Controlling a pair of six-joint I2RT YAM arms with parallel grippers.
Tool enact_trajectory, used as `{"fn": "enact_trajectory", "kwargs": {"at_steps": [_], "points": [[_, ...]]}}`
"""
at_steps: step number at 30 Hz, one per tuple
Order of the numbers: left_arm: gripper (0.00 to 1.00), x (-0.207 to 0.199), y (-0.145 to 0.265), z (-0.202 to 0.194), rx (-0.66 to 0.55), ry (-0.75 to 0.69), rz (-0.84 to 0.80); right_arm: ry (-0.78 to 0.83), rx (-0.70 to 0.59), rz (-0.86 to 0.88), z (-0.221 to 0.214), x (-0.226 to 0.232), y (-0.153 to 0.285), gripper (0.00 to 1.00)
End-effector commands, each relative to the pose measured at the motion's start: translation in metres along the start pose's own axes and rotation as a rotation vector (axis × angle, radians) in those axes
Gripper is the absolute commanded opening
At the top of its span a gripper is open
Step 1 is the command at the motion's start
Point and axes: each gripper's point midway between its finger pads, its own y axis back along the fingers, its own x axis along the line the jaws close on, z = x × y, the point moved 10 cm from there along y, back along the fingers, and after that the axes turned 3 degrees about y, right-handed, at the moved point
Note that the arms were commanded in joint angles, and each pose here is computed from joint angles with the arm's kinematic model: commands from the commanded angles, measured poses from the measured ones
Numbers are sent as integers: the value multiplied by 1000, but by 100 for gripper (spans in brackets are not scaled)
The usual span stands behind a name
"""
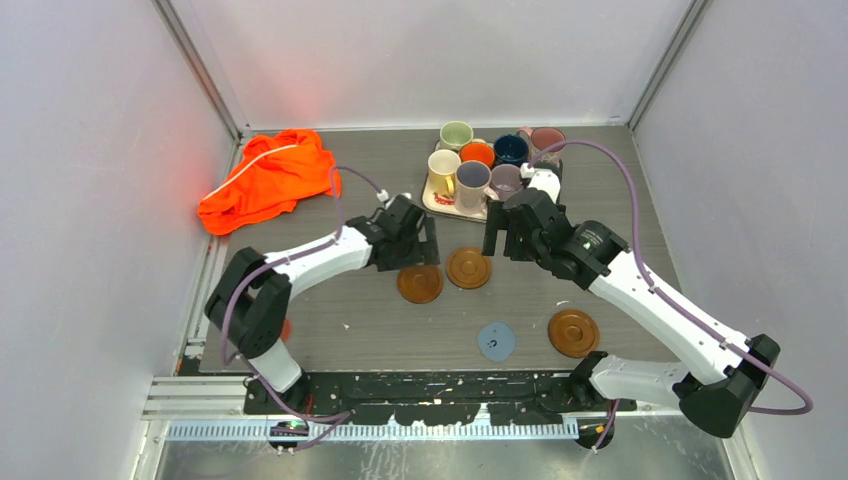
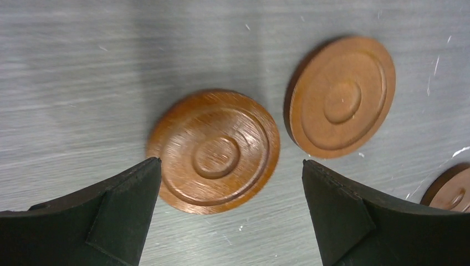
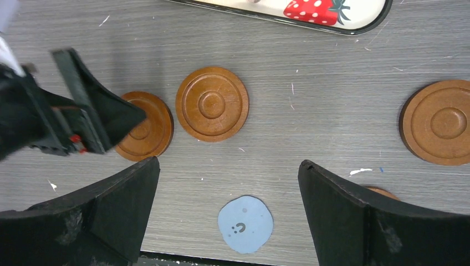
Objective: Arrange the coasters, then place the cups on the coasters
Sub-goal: Move the coaster to the center of the board.
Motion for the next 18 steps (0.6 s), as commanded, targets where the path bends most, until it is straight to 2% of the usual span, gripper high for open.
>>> {"fn": "enact_trajectory", "kwargs": {"at_steps": [1, 9, 18], "points": [[100, -31, -5, -15, 17, -23, -54, -67, -86, 11, 12, 0, 12, 100], [100, -54, -18, -41, 65, -82, -67, -73, -82, 17, 13, 0, 14, 100], [100, -46, -33, -43, 36, -91, 23, -67, -67, 19, 10, -1, 16, 100]]}}
